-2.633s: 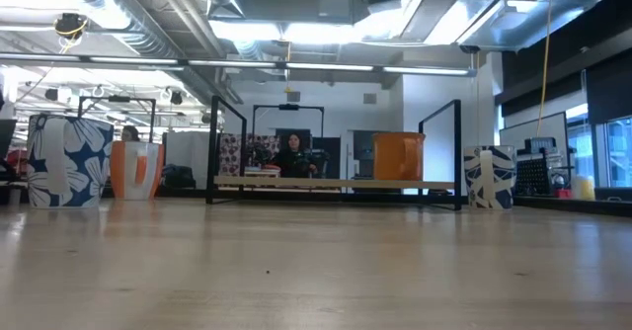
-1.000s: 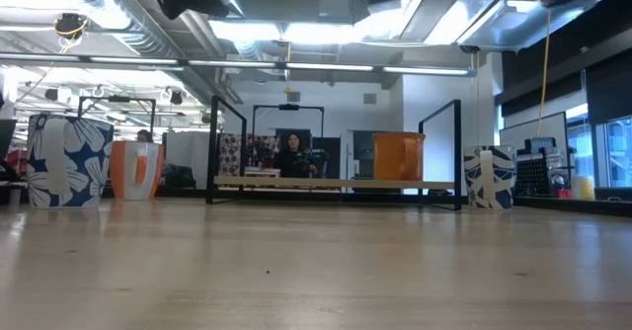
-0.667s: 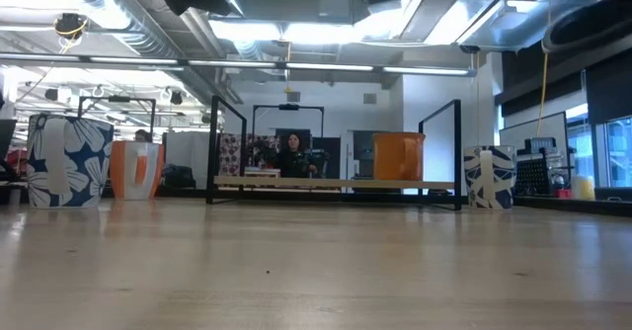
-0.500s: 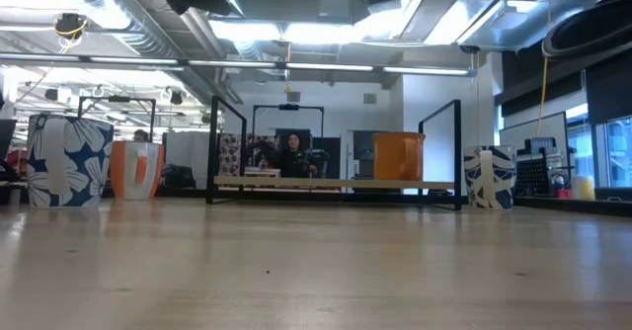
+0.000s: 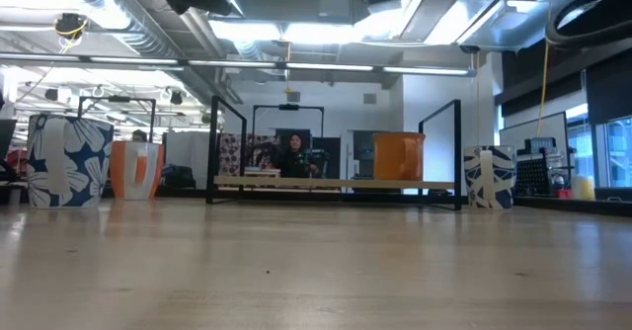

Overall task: Place coffee mugs
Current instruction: Put the green mug on the shelf

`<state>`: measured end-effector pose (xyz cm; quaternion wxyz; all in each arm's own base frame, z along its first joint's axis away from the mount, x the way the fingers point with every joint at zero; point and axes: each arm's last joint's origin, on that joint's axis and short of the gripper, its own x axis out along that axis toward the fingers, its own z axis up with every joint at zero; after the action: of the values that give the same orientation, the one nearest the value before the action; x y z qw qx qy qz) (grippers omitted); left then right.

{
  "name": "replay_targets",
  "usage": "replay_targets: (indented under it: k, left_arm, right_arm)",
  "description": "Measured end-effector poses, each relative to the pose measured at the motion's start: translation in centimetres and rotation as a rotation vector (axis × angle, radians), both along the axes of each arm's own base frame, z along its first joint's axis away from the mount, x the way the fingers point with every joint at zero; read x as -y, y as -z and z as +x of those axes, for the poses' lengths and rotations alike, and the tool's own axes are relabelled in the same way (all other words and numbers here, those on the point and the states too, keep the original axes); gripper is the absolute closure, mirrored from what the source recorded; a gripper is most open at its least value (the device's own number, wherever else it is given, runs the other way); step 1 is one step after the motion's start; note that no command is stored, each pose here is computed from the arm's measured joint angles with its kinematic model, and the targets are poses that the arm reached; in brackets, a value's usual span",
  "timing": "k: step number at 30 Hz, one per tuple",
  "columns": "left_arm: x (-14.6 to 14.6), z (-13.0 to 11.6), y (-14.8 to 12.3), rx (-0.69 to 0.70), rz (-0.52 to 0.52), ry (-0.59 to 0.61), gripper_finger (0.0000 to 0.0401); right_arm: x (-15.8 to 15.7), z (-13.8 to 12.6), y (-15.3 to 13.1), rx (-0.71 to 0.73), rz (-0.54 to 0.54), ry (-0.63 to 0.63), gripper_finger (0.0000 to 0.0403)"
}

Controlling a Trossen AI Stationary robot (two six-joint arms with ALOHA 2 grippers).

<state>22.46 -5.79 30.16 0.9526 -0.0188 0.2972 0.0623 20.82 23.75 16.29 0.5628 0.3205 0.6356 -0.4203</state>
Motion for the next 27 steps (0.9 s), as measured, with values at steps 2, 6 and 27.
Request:
replay_targets:
  k: [2, 6, 27]
  left_arm:
    - [0.0, 0.0, 0.0, 0.0, 0.0, 0.0, 0.0254]
    - [0.0, 0.0, 0.0, 0.0, 0.0, 0.0, 0.0254]
    - [-0.1, 0.1, -0.1, 0.011, 0.02, -0.001, 0.0254]
  right_arm:
    - [-0.1, 0.4, -0.3, 0.042, -0.001, -0.073, 0.0386]
    - [0.3, 1.9, -1.2, 0.113, -0.022, -0.244, 0.0385]
    - [10.8, 13.3, -3.5, 0.348, -0.072, -0.916, 0.0386]
